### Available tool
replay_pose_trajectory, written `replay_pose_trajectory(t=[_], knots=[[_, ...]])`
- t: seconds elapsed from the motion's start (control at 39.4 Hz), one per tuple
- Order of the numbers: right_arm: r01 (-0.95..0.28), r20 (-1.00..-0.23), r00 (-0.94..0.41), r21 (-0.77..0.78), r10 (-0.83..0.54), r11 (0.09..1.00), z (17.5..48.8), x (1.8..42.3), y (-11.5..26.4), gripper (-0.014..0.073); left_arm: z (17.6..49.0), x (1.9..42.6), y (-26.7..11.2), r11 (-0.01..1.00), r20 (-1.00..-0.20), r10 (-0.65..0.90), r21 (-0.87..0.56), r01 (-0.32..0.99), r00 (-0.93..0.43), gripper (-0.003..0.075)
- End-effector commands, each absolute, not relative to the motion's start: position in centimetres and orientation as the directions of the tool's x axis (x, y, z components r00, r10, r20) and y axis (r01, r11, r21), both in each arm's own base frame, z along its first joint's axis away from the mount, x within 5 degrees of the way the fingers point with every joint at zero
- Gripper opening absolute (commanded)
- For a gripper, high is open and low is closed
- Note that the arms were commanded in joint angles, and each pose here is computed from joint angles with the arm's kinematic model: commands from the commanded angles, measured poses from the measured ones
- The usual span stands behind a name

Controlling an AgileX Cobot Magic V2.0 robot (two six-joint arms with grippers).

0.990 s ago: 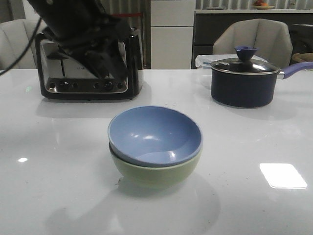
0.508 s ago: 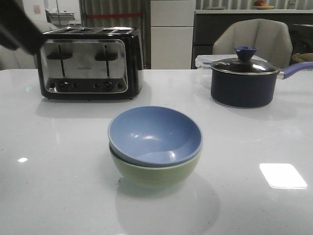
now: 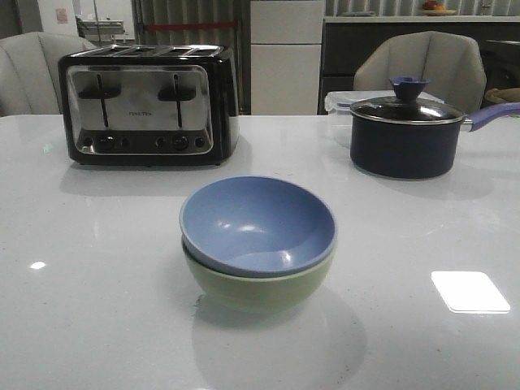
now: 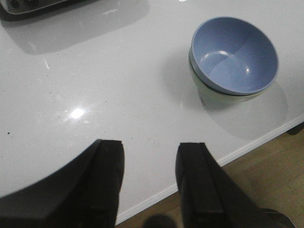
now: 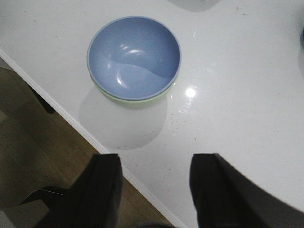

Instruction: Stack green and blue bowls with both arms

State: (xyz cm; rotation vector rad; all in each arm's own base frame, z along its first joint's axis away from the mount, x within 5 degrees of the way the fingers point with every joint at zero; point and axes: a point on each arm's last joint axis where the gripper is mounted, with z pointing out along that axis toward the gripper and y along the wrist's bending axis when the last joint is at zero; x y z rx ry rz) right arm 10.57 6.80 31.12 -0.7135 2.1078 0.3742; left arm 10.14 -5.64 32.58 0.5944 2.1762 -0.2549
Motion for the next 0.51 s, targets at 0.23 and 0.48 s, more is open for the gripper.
replay_pose_trajectory(t=[0.23,0.48], knots=[[-0.603,-0.857,-0.404,-0.012,-0.318,0.798,32.46,10.94,6.9,0.0211,34.24,10.7,-5.96,0.871,-0.864,0.257,0.013,0.491,-0.433,0.0162],[-0.603,-0.857,-0.405,-0.012,-0.319,0.798,32.46,10.93,6.9,0.0055,34.36,10.74,-6.03,0.871,-0.871,0.247,0.007,0.491,-0.424,0.0093]])
